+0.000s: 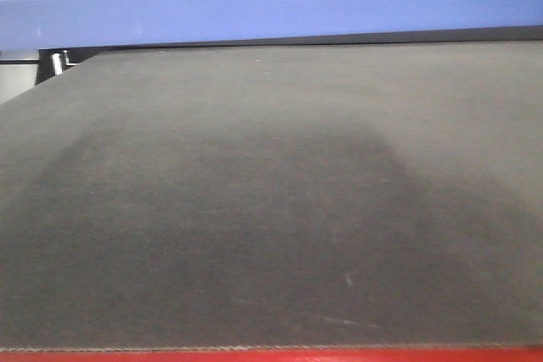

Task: Grab blue tray and place on right shelf
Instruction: 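Hold the tray raised with both grippers while driving away from table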

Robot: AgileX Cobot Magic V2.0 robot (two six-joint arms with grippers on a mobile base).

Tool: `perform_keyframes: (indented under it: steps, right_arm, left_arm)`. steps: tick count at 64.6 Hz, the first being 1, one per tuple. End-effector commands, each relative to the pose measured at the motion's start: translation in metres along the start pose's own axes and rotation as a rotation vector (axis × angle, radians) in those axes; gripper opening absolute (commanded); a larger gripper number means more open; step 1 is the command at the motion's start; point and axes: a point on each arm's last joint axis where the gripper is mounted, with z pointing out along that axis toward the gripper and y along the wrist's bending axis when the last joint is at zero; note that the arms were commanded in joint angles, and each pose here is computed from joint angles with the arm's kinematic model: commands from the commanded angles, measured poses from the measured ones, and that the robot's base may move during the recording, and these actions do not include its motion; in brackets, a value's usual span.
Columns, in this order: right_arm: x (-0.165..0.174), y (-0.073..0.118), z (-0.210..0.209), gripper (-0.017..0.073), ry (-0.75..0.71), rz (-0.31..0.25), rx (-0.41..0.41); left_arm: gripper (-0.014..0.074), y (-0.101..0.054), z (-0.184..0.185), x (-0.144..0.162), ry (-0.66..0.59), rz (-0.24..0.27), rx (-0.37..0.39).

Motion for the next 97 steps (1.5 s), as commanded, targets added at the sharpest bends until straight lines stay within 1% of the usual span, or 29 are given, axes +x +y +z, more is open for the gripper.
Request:
perform_keyframes:
  steps: [1, 21, 31, 45, 97]
  right_arm:
    - [-0.0114, 0.0026, -0.0187, 0.0056, -0.143, -0.025, -0.064]
    - [-0.0114, 0.0026, -0.0187, 0.0056, -0.143, -0.025, -0.064]
    - [-0.0114, 0.0026, -0.0187, 0.0056, -0.143, -0.025, -0.064]
    - [-0.0114, 0.0026, -0.0187, 0.0056, -0.143, -0.025, -0.064]
    - [-0.0113, 0.0026, -0.0186, 0.0056, -0.141, -0.025, -0.063]
  left_arm:
    - [-0.0048, -0.0055, -0.0136, 0.0011, -0.041, 0.049, 0.032]
    - [-0.0048, -0.0055, -0.0136, 0.0011, -0.041, 0.049, 0.032]
    - [-0.0048, -0.0083, -0.0137, 0.0019, -0.033, 0.037, 0.064]
    - [-0.0048, -0.0102, -0.0138, 0.0024, -0.027, 0.029, 0.085]
    - [-0.0048, -0.0102, -0.0138, 0.0025, -0.027, 0.029, 0.085]
